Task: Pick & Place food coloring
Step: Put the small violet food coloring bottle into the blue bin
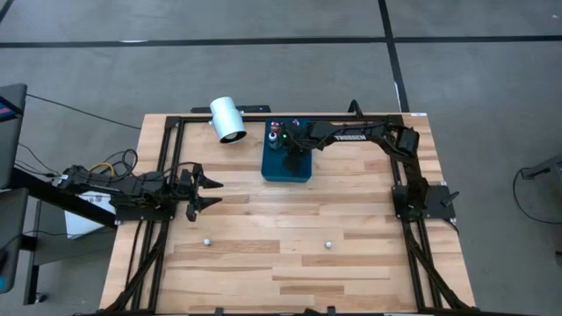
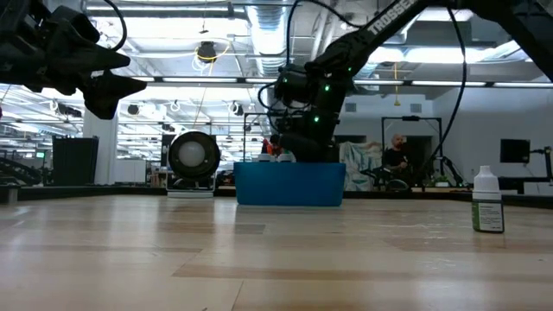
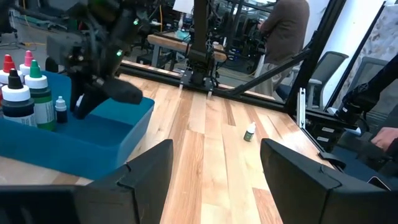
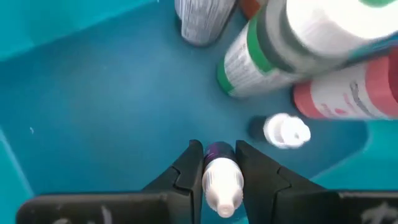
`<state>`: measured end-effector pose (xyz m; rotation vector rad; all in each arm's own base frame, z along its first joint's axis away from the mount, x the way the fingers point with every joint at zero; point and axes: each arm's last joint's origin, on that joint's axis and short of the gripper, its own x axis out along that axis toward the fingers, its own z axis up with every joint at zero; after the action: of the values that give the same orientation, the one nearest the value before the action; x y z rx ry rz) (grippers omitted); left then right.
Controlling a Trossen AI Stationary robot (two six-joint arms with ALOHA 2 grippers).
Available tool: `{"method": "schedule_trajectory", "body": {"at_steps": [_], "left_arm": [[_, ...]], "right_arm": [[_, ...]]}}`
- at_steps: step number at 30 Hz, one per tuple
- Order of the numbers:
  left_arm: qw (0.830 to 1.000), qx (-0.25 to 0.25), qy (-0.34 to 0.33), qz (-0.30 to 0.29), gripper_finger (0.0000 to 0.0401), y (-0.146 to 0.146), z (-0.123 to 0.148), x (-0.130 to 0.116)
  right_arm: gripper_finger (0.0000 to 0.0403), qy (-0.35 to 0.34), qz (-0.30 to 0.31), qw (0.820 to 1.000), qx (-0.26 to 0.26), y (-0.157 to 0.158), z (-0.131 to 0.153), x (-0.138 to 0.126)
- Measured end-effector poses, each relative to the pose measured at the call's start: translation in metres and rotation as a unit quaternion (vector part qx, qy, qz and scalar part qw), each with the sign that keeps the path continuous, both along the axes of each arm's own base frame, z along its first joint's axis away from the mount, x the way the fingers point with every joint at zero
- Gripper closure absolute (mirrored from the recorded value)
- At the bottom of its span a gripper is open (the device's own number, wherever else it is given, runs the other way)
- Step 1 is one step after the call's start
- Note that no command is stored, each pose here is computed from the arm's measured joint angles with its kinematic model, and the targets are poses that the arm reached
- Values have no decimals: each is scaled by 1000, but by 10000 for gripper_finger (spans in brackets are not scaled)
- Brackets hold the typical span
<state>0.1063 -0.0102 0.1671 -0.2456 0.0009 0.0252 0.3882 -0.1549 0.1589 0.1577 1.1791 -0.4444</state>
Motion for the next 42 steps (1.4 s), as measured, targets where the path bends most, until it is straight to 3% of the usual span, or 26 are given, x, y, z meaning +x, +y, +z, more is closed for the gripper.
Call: {"method": "schedule_trajectory", "body": {"at_steps": [4,25,42], "left_arm": [[1000,0,1,0,167,0,0,0],[1000,0,3,4,167,0,-1,0],[1000,-2,3,4,167,0,-1,0]], "right_arm": [[330,18,6,1000,10,-1,-11,-1],[329,14,36,999,1,-4,-8,0],[260,20,57,998,-7,-4,-8,-1]]}}
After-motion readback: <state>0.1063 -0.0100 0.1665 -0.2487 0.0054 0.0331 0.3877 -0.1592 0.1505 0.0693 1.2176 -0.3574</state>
